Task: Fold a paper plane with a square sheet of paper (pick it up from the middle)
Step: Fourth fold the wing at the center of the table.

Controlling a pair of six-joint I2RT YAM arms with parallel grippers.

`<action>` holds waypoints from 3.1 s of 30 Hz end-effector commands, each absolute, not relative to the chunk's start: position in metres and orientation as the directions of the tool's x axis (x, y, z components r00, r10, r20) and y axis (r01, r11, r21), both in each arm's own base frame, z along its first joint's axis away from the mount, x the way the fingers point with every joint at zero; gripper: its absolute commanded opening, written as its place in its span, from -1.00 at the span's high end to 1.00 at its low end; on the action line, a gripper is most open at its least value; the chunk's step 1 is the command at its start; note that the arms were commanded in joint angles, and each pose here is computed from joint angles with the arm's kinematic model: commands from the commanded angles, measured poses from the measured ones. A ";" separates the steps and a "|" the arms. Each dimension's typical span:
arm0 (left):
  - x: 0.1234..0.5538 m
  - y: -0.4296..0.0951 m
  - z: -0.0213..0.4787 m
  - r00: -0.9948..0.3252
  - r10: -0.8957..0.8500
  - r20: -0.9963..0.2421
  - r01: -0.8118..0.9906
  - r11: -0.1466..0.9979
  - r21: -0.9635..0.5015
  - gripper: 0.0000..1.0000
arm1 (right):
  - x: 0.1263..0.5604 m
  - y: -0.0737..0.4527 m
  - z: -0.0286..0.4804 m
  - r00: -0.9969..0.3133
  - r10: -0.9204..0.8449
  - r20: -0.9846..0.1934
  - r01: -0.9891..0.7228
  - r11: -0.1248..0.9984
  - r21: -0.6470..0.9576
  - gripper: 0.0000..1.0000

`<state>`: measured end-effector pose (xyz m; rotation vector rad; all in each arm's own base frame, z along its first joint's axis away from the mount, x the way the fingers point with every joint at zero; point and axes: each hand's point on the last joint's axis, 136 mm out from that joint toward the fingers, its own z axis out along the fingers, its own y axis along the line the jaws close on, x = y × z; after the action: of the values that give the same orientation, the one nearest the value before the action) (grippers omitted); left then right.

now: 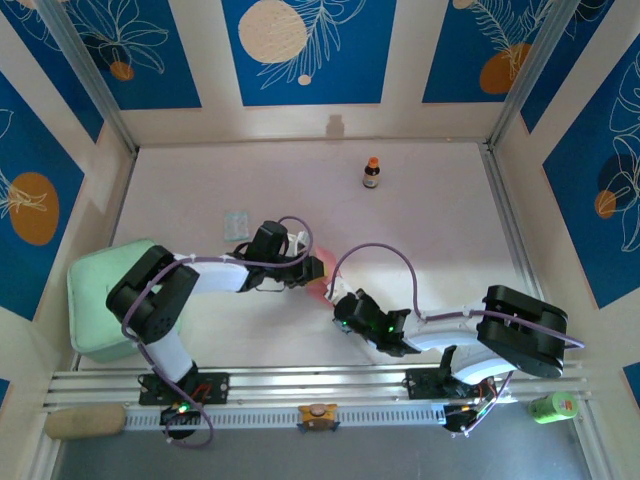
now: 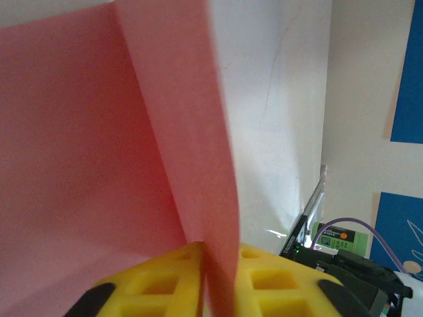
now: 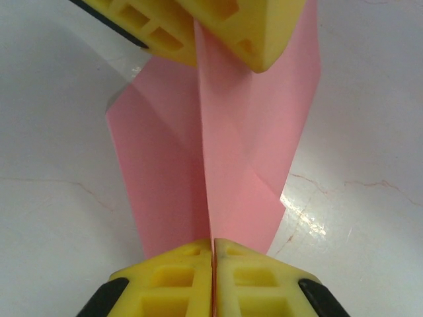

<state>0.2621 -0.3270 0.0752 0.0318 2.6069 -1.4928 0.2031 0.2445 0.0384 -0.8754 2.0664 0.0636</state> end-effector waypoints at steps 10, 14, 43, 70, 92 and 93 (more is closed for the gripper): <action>0.267 -0.324 0.088 -0.986 -0.058 -0.157 0.107 0.504 -0.857 0.91 | 0.204 0.244 0.038 -0.416 -0.505 -0.756 -0.573 0.791 -0.213 0.80; 0.267 -0.324 0.090 -0.986 -0.055 -0.160 0.112 0.497 -0.861 0.95 | 0.205 0.244 0.040 -0.415 -0.513 -0.751 -0.572 0.790 -0.223 0.78; 0.264 -0.315 0.085 -0.986 -0.063 -0.156 0.099 0.534 -0.839 1.00 | 0.192 0.232 0.044 -0.432 -0.495 -0.753 -0.559 0.803 -0.207 0.64; 0.263 -0.312 0.078 -0.986 -0.074 -0.147 0.086 0.528 -0.845 1.00 | 0.182 0.232 0.058 -0.411 -0.471 -0.780 -0.603 0.782 -0.154 0.20; 0.263 -0.315 0.075 -0.990 -0.062 -0.129 0.078 0.524 -0.848 1.00 | 0.199 0.256 0.062 -0.290 -0.572 -0.768 -0.644 0.710 -0.285 0.16; 0.263 -0.315 0.075 -0.989 -0.065 -0.129 0.077 0.523 -0.849 1.00 | 0.199 0.257 0.061 -0.295 -0.574 -0.764 -0.650 0.707 -0.280 0.18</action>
<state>0.2588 -0.3153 0.0738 0.0183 2.6237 -1.4454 0.1920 0.2488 0.0484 -0.9734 2.0037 0.0789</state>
